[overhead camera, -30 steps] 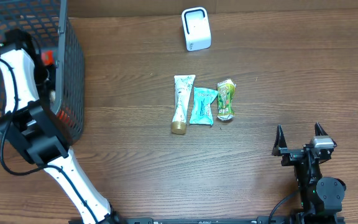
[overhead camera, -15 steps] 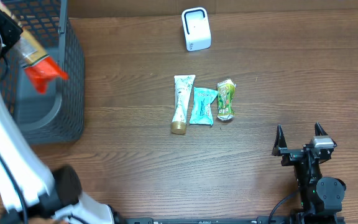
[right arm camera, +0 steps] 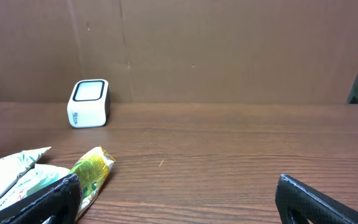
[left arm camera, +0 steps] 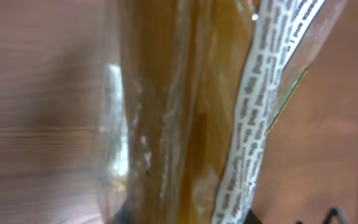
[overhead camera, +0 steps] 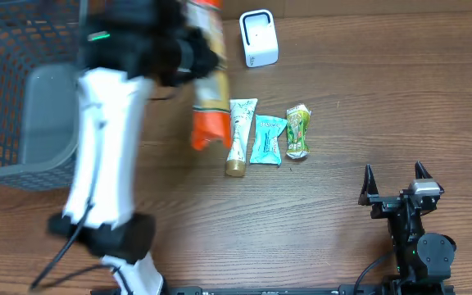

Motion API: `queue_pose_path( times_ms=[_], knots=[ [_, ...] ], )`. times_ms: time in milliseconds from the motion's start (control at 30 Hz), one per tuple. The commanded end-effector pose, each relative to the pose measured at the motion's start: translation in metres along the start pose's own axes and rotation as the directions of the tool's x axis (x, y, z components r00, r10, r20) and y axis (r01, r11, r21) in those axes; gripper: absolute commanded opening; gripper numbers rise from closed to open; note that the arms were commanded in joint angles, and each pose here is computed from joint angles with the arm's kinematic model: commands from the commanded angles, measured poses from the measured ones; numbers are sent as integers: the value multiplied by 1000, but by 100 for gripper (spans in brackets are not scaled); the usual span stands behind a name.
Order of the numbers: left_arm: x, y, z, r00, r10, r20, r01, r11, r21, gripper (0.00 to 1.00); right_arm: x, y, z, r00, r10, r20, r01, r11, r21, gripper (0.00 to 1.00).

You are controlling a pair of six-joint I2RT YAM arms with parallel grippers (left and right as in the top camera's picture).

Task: Scan the item barcode
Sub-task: 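Carry the pasta pack under the scanner and set it beside the items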

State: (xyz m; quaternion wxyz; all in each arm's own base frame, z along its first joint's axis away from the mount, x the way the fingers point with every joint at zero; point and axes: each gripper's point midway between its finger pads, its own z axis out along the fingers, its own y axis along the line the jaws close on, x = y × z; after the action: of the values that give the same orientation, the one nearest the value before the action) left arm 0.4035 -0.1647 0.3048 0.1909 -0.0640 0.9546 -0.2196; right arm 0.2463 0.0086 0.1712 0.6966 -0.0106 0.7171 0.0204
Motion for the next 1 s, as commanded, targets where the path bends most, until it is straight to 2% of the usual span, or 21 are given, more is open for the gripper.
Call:
queue_pose_path(
  times_ms=[0,200,333,467,600,800,833,967],
  knots=[
    [23,-47,60,995,69,-77,-66,997,42,4,1,-2,0,1000,-4,5,4,1000,12,100],
    [46,-114,151,980,153,-126,-127,973,192,4,1,-2,0,1000,-4,5,4,1000,12,100],
    [58,-140,194,987,76,-140,-44,975,220,4,1,-2,0,1000,-4,5,4,1000,11,100],
    [70,-151,228,986,-17,-168,54,976,213,4,1,-2,0,1000,-5,5,5,1000,12,100],
    [73,-141,254,988,-84,-127,100,987,123,4,1,-2,0,1000,-4,5,4,1000,11,100],
    [80,-136,271,992,-100,-79,104,993,55,5,1,-2,0,1000,-4,5,4,1000,11,100],
    [81,-137,271,992,-97,-81,102,993,55,8,1,-2,0,1000,-4,5,4,1000,12,100],
    [83,-139,271,994,-71,-81,76,995,59,43,1,-2,0,1000,-5,5,5,1000,12,100]
  ],
)
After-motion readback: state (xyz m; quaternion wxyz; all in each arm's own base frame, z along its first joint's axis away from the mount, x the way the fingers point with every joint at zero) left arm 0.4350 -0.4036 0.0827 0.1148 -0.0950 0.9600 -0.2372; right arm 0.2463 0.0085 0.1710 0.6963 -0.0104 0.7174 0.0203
